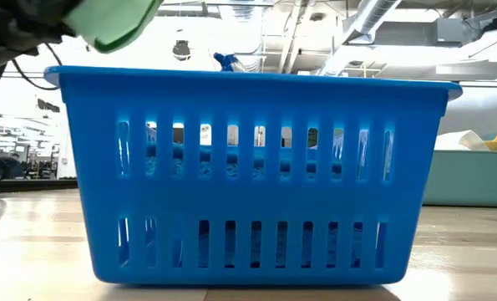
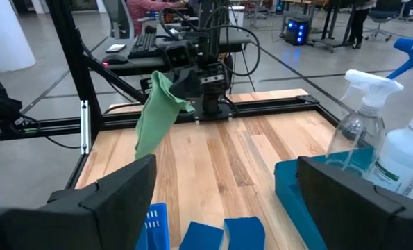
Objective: Pick & Place Kitchen Items
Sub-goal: Put the green microfiber towel into the green bin
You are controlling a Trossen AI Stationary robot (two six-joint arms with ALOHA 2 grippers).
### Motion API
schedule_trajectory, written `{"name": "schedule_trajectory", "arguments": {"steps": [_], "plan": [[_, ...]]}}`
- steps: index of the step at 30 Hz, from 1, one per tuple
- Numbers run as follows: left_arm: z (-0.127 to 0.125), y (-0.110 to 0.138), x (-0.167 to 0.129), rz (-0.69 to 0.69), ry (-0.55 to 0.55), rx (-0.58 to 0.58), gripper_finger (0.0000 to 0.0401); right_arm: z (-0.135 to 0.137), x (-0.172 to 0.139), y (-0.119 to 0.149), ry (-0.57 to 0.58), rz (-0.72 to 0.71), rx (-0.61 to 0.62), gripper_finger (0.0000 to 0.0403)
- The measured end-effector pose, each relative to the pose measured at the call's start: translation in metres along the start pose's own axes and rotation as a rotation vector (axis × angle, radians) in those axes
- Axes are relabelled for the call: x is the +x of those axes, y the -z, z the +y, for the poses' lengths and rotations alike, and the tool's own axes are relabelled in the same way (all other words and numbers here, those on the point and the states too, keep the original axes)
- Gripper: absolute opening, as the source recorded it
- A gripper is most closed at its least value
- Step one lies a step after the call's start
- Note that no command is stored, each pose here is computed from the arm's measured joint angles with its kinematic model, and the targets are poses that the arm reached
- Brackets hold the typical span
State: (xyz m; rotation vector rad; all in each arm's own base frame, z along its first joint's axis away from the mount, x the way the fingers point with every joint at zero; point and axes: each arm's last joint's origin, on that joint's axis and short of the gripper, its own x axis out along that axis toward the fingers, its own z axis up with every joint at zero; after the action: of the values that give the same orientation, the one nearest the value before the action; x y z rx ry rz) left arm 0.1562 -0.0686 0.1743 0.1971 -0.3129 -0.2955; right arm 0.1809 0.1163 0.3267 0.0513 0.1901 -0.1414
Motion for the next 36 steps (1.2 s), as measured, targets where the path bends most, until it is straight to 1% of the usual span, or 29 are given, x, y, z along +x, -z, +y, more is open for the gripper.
{"name": "schedule_trajectory", "arguments": {"steps": [3, 6, 9, 11, 13, 15, 20, 23, 26, 28, 31, 33, 36], "plan": [[0.009, -0.002, 0.017, 0.029, 0.006, 0.017, 0.0, 0.0, 0.0, -0.001, -0.003, -0.011, -0.007, 0.0336], [0.02, -0.005, 0.041, 0.095, 0.047, 0.029, 0.0, 0.0, 0.0, -0.002, -0.003, -0.012, -0.014, 0.0336], [0.032, -0.013, 0.063, 0.131, 0.092, 0.033, 0.0, 0.0, 0.0, -0.001, -0.004, -0.011, -0.014, 0.0336], [0.039, -0.02, 0.073, 0.125, 0.124, 0.039, 0.0, 0.001, -0.001, -0.001, -0.007, -0.011, -0.015, 0.0336], [0.044, -0.028, 0.08, 0.091, 0.139, 0.045, 0.0, 0.001, -0.001, -0.001, -0.009, -0.01, -0.017, 0.0336], [0.049, -0.035, 0.085, 0.067, 0.132, 0.053, 0.0, 0.001, -0.001, -0.001, -0.011, -0.009, -0.019, 0.0336], [0.054, -0.039, 0.089, 0.066, 0.117, 0.058, 0.0, 0.001, -0.001, -0.001, -0.011, -0.009, -0.029, 0.0336], [0.056, -0.041, 0.093, 0.076, 0.115, 0.033, 0.0, 0.002, -0.001, -0.002, -0.012, -0.015, -0.043, 0.0336], [0.06, -0.049, 0.101, 0.099, 0.064, -0.045, 0.0, 0.002, -0.001, -0.005, -0.017, -0.039, -0.045, 0.0336], [0.062, -0.052, 0.105, 0.125, 0.045, -0.064, 0.0, 0.003, -0.001, -0.006, -0.018, -0.048, -0.05, 0.0336], [0.064, -0.058, 0.111, 0.111, 0.032, -0.069, 0.0, 0.002, -0.001, -0.006, -0.018, -0.05, -0.054, 0.0336], [0.066, -0.058, 0.112, 0.124, -0.024, -0.074, 0.0, 0.003, -0.001, -0.006, -0.018, -0.05, -0.056, 0.0336], [0.069, -0.052, 0.113, 0.168, -0.144, -0.093, 0.0, 0.007, 0.004, -0.002, -0.015, -0.039, -0.089, 0.0336]]}}
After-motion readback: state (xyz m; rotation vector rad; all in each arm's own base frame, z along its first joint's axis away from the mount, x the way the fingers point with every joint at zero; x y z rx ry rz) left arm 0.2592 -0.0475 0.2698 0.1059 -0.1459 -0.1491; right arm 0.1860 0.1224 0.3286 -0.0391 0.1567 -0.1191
